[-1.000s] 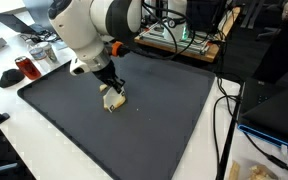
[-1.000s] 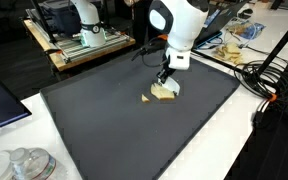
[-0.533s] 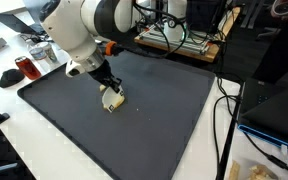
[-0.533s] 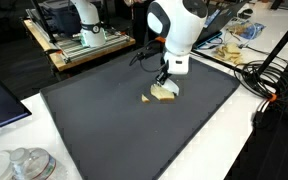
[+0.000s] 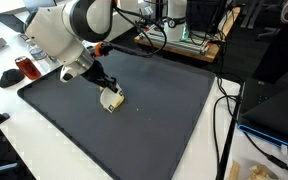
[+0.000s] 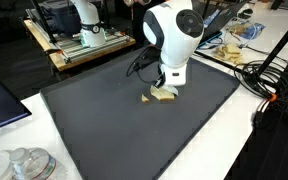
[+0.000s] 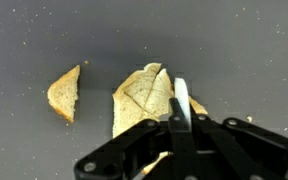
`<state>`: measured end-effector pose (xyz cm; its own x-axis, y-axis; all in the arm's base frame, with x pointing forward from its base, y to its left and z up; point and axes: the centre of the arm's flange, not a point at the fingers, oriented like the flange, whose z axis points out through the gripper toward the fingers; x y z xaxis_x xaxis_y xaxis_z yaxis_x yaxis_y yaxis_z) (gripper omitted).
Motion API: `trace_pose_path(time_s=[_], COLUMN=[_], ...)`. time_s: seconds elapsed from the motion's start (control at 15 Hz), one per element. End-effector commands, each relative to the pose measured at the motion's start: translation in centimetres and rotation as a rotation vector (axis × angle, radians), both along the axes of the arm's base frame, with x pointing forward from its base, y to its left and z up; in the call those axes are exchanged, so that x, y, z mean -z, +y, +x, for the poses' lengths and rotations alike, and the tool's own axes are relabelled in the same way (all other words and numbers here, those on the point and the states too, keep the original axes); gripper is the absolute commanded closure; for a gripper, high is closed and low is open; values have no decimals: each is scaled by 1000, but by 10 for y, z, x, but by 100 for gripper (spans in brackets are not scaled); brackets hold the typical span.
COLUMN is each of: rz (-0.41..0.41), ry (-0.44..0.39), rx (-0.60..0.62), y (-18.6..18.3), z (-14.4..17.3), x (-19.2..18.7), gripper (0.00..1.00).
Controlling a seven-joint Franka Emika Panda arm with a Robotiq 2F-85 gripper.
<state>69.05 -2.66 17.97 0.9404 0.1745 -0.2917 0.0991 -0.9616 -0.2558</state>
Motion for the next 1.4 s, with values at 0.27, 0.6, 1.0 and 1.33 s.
trace_pose_path(time_s=[0.27, 0.6, 1.0, 1.33], rz=[104, 197, 300, 250], ry=[131, 157, 173, 137], rx=[-92, -156, -204, -176], y=[17, 15, 13, 12], z=[17, 21, 23, 19], x=[59, 66, 70, 61], gripper=[99, 99, 99, 99])
